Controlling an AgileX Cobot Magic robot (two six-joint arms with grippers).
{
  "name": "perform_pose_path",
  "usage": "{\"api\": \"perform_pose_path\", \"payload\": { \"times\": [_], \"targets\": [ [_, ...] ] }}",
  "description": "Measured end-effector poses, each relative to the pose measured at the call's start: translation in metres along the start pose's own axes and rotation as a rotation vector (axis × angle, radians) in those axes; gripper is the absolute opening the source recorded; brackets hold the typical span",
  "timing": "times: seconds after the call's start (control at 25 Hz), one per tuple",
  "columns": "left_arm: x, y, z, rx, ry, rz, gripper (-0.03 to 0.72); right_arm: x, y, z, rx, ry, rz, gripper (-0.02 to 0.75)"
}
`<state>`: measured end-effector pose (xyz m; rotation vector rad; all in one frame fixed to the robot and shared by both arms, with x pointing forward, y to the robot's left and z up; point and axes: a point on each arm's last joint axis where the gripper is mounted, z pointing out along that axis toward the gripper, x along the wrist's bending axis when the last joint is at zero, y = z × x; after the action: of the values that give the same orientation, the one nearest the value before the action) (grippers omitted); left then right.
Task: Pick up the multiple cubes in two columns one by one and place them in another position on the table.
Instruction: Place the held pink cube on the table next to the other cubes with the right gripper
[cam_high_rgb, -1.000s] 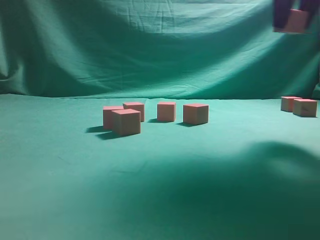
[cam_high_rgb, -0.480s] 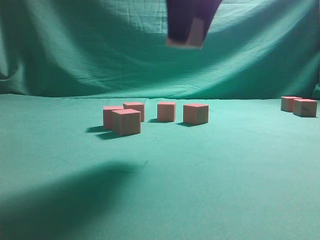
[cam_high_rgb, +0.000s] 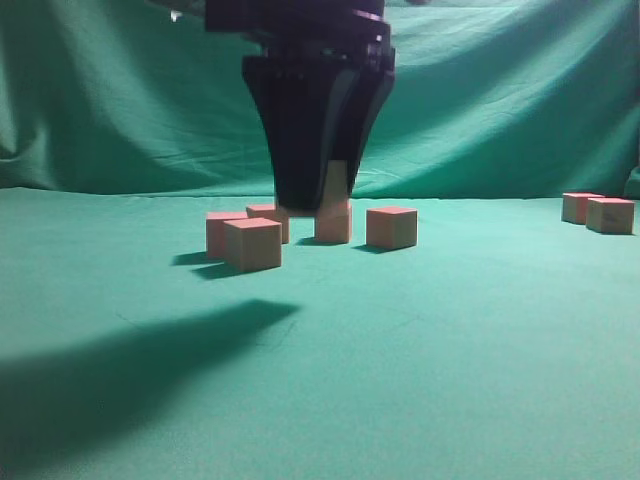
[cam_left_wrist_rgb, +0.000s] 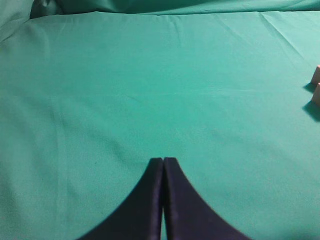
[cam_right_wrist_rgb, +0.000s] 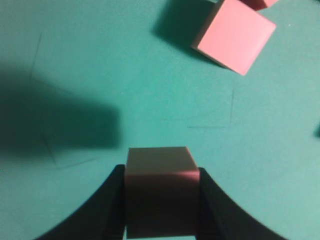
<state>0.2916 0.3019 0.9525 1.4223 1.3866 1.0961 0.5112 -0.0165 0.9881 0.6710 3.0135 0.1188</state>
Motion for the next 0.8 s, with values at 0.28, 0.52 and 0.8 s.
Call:
{"api": "perform_pose_path", "payload": {
  "times": [0.28,0.52,0.8],
  "targets": [
    [0.000,0.000,0.000,0.000,0.000,0.000,0.000,-0.006,0.009,0.017,-0.032,-0.043,-0.019,0.275],
    [0.000,0.000,0.000,0.000,0.000,0.000,0.000,-0.009,0.014,0.028,-0.057,-0.065,-0.027,0.275],
    [0.000,0.000,0.000,0.000,0.000,0.000,0.000,-0.010,0.017,0.045,-0.038,-0.067,-0.014,0.275]
  ]
}}
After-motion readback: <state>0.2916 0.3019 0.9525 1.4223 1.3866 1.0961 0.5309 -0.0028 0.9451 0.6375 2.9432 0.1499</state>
